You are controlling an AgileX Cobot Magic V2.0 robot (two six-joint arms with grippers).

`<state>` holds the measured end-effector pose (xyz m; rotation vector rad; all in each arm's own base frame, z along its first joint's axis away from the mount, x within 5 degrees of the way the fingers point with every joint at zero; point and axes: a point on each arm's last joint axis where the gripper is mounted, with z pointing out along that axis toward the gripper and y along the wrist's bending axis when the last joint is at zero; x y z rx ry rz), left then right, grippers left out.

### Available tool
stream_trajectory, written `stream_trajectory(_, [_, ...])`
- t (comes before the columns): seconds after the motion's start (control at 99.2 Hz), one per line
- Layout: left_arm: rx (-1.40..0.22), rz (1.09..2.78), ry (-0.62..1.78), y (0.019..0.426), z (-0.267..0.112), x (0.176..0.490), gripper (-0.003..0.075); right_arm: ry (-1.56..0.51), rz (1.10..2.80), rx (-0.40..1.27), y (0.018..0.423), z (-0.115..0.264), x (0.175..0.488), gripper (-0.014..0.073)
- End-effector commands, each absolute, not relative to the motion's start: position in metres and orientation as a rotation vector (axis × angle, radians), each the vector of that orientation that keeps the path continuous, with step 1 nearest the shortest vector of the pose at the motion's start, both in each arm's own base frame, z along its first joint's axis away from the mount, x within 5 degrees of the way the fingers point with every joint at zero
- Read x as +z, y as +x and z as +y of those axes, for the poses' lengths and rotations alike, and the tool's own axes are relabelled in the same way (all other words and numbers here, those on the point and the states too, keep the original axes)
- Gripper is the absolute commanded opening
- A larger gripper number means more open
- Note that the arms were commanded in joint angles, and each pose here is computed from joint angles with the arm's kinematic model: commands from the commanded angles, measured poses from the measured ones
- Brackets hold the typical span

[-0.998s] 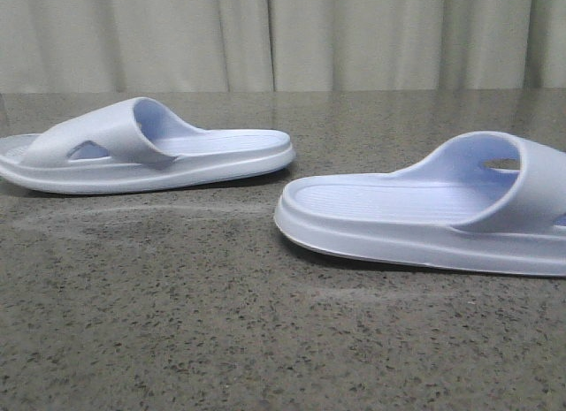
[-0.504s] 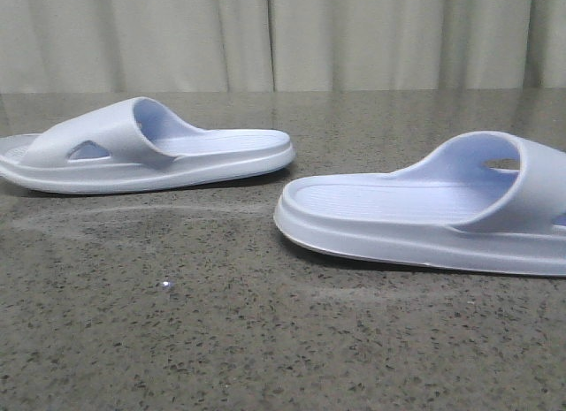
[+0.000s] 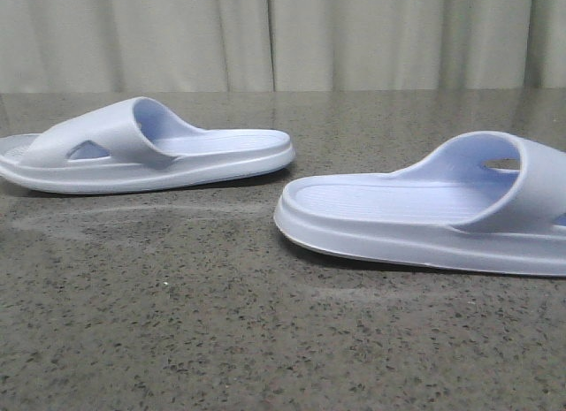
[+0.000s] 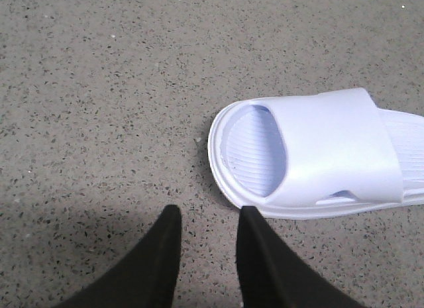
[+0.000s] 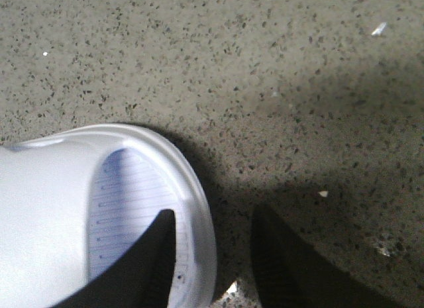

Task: Insert blue slippers together front up
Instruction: 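Move both grippers down toward the two blue slippers, then grasp each slipper's sole edge, left gripper one, right gripper other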

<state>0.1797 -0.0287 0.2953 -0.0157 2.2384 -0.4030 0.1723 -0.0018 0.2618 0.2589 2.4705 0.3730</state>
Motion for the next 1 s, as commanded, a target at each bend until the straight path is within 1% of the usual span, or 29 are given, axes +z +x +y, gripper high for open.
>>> stream_trajectory(0.0, [-0.409, 2.147, -0.048, 0.185, -0.028, 0.311, 0.0176, 0.245, 2.415, 0.376, 0.179, -0.003, 0.272, 0.0226])
stream_trajectory(0.212, [-0.410, 2.149, -0.047, 0.185, -0.028, 0.311, 0.0176, 0.201, 2.451, 0.415, 0.185, -0.001, 0.266, 0.0226])
stream_trajectory(0.343, [-0.414, 2.148, -0.051, 0.185, -0.028, 0.311, 0.0176, 0.174, 2.439, 0.429, 0.185, 0.000, 0.267, 0.0226])
stream_trajectory(0.565, [-0.421, 2.153, -0.051, 0.184, -0.028, 0.311, 0.0176, 0.177, 2.444, 0.429, 0.186, 0.000, 0.266, 0.0226])
stream_trajectory(0.686, [-0.434, 2.160, -0.054, 0.184, -0.029, 0.311, 0.0176, 0.164, 2.491, 0.447, 0.189, 0.000, 0.259, 0.0226])
stream_trajectory(0.817, [-0.435, 2.163, -0.051, 0.184, -0.029, 0.310, 0.0176, 0.165, 2.481, 0.471, 0.191, 0.002, 0.259, 0.0221])
stream_trajectory(0.887, [-0.436, 2.164, -0.051, 0.184, -0.029, 0.310, 0.0175, 0.141, 2.483, 0.470, 0.191, 0.002, 0.259, 0.0178])
stream_trajectory(0.958, [-0.436, 2.165, -0.050, 0.183, -0.029, 0.310, 0.0175, 0.136, 2.487, 0.473, 0.191, 0.002, 0.259, 0.0087])
stream_trajectory(0.988, [-0.436, 2.165, -0.050, 0.183, -0.029, 0.310, 0.0175, 0.136, 2.487, 0.473, 0.191, 0.002, 0.259, 0.0034])
